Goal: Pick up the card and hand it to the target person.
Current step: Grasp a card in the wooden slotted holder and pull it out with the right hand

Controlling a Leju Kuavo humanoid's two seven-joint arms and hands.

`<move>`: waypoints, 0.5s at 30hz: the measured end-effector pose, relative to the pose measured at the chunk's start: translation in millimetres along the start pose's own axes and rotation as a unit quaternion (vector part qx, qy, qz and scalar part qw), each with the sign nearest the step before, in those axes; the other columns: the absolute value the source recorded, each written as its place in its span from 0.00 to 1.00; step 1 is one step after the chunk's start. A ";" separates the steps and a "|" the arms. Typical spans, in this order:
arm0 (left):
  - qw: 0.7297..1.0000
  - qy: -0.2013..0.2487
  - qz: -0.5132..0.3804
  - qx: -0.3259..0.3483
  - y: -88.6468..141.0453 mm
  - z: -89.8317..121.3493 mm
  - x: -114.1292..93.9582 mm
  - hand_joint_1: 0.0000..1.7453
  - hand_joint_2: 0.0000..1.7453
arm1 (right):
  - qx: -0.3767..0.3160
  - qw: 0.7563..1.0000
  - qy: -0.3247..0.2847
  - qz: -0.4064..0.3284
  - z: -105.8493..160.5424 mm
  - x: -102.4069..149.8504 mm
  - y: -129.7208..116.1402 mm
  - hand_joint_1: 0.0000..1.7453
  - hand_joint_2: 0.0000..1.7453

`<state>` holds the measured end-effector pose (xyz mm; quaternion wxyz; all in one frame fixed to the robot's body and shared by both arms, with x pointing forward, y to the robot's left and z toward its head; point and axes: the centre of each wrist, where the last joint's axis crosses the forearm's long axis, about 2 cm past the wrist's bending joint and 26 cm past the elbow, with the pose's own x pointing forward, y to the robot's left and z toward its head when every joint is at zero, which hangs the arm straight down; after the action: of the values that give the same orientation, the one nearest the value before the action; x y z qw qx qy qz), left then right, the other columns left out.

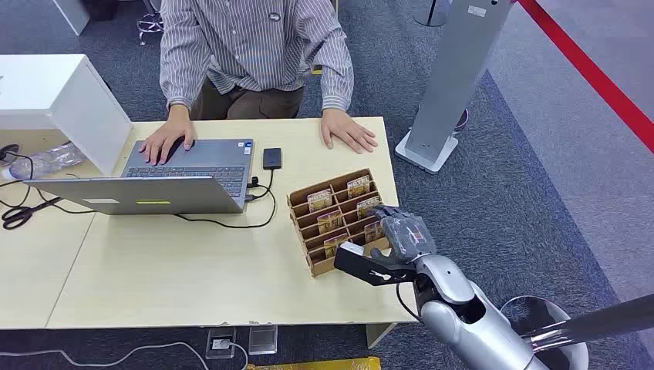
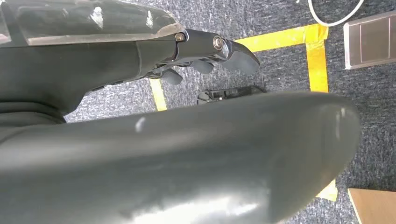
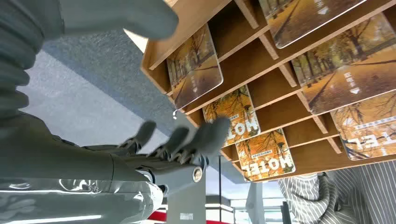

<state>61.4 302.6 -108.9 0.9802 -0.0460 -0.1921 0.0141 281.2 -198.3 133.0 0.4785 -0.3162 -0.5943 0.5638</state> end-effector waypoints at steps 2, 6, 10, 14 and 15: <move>1.000 0.000 0.000 0.000 0.0 0.0 0.0 0.00 0.00 | 0.000 1.000 0.000 0.000 -0.4 -0.1 0.5 0.49 1.00; 1.000 0.000 -0.001 0.000 -0.1 0.0 0.0 0.00 0.00 | 0.001 1.000 0.000 -0.002 -2.2 0.6 1.7 0.47 1.00; 1.000 0.000 -0.002 0.000 -0.2 0.0 0.0 0.00 0.00 | 0.002 1.000 0.001 -0.001 -4.4 0.1 2.1 0.42 1.00; 1.000 0.001 -0.004 -0.001 -0.4 0.0 -0.3 0.00 0.00 | 0.006 1.000 0.004 -0.002 -5.5 -0.5 3.5 0.37 1.00; 1.000 0.001 -0.005 -0.001 -0.5 0.0 -0.3 0.00 0.00 | 0.007 1.000 0.006 -0.002 -5.5 -0.8 4.1 0.37 1.00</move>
<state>61.1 302.1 -109.0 0.9804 -0.0461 -0.1914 0.0090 285.9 -196.3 128.3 0.4856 -0.3148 -0.5879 0.5651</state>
